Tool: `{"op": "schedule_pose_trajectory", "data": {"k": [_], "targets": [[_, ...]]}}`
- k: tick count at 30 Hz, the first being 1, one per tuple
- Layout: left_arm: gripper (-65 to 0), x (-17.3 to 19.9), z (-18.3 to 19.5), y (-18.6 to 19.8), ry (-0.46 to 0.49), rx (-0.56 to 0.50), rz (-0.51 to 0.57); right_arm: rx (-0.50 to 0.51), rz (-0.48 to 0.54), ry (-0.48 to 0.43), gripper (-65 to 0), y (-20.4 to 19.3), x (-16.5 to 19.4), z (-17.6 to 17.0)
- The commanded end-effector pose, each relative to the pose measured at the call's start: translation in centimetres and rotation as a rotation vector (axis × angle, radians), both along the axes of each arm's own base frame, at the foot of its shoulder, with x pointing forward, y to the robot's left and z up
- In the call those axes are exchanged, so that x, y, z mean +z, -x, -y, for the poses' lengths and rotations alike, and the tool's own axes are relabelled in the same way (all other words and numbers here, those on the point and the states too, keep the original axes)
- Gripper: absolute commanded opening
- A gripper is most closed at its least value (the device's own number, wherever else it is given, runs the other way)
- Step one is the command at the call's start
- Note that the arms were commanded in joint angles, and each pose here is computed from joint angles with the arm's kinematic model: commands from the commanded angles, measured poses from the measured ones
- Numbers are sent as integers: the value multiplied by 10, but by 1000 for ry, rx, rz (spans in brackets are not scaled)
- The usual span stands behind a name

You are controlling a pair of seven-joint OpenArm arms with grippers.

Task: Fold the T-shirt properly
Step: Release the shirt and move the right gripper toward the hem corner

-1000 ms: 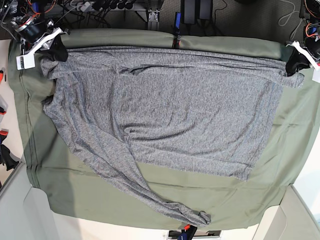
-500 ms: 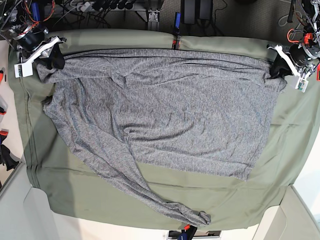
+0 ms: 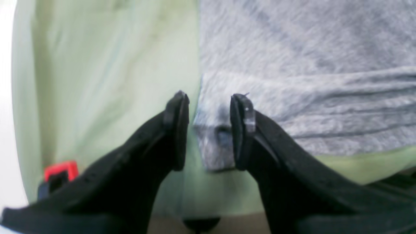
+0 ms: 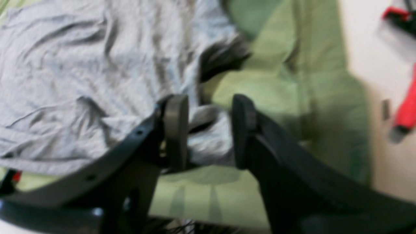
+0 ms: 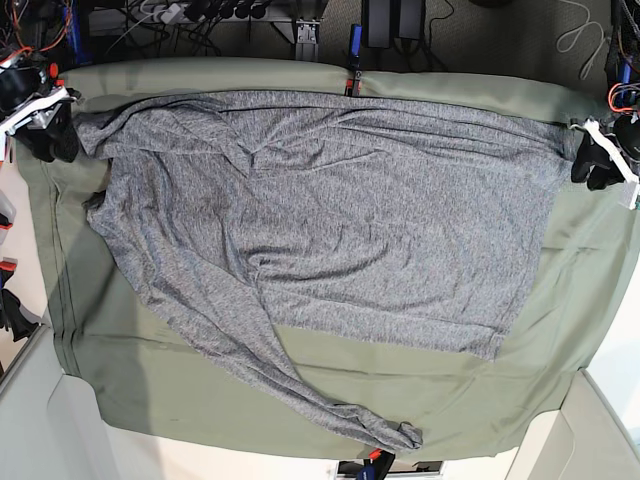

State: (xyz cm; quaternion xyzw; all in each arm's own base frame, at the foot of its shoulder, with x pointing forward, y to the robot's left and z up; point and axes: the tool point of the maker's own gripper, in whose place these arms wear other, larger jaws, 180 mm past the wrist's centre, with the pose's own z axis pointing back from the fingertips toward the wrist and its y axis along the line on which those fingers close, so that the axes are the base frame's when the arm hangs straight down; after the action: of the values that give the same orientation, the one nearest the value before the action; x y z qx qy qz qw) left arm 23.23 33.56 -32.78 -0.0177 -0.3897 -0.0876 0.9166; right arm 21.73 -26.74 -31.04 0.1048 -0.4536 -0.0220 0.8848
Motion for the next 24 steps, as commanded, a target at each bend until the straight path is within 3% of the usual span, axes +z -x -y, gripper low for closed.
{"op": "schedule_pose_trajectory", "data": {"k": [1, 8, 13, 17, 24], "targets": [[-404, 14, 1, -12, -4, -21, 51, 5, 79, 13, -420, -15, 18, 2], [-404, 12, 19, -41, -18, -73, 61, -43, 145, 6, -418, -71, 22, 19], [-404, -12, 22, -65, -27, -84, 5, -42, 102, 6, -418, -108, -1, 27], [-404, -15, 18, -94, 4, -61, 13, -38, 47, -28, -349, -132, -26, 24], [-383, -8, 6, -151, 25, -18, 71, 11, -78, -71, -343, -138, -69, 2]]}}
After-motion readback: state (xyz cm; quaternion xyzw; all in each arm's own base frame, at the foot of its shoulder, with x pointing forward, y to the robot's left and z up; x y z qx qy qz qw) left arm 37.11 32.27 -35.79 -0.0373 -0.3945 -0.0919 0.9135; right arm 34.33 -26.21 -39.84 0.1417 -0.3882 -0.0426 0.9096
